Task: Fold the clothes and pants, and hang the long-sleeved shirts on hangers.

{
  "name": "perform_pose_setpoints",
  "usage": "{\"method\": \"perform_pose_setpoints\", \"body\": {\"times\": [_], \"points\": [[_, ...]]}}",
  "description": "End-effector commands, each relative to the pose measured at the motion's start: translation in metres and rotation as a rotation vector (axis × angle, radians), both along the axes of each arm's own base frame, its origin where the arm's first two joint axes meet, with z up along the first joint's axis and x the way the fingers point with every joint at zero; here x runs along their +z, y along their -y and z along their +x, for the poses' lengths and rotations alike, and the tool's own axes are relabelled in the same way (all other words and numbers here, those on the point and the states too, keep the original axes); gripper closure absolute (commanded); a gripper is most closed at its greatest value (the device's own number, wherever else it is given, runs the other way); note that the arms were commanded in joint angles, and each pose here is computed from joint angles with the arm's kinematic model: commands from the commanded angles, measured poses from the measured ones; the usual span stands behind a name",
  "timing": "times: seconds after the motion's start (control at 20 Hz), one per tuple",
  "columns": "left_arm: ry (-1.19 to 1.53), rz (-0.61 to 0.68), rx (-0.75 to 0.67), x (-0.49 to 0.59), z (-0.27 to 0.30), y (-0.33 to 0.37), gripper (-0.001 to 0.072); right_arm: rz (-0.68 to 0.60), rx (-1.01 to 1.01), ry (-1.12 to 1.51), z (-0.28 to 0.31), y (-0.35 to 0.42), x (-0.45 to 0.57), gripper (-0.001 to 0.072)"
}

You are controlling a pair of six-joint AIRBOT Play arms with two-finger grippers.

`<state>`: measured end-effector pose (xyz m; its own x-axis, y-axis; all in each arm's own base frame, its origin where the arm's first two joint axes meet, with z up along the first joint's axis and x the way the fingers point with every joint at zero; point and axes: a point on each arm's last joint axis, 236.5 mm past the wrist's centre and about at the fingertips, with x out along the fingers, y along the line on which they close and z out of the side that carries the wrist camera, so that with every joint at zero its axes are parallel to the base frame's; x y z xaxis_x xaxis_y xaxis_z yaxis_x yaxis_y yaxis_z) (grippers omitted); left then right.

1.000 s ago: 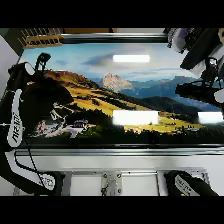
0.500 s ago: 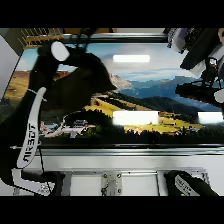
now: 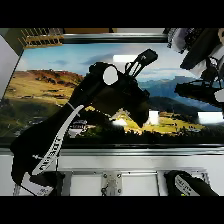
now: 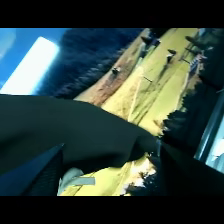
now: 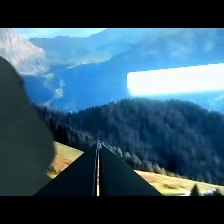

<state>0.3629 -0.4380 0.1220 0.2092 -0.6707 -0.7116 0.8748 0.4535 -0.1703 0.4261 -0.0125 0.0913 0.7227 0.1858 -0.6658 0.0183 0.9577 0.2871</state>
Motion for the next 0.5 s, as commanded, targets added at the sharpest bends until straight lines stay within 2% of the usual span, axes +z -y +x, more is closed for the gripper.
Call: {"method": "perform_pose_setpoints", "body": {"times": [0.0, 0.2, 0.3, 0.45], "points": [[-0.116, -0.016, 0.146, 0.001, 0.012, -0.020, 0.0109, -0.053, 0.035, 0.006, -0.005, 0.004, 0.003, 0.0695], [-0.332, -0.075, 0.631, -0.020, 0.086, -0.153, 0.0108, -0.152, 0.065, -0.015, -0.026, 0.012, 0.013, 0.0695], [-0.503, -0.063, 0.849, -0.071, 0.087, -0.221, 0.0108, -0.147, 0.082, -0.033, -0.035, 0.007, 0.014, 0.0695], [-0.741, -0.113, 1.034, -0.144, 0.058, -0.264, 0.0108, -0.110, 0.084, -0.081, -0.043, 0.001, 0.007, 0.0695]]}}
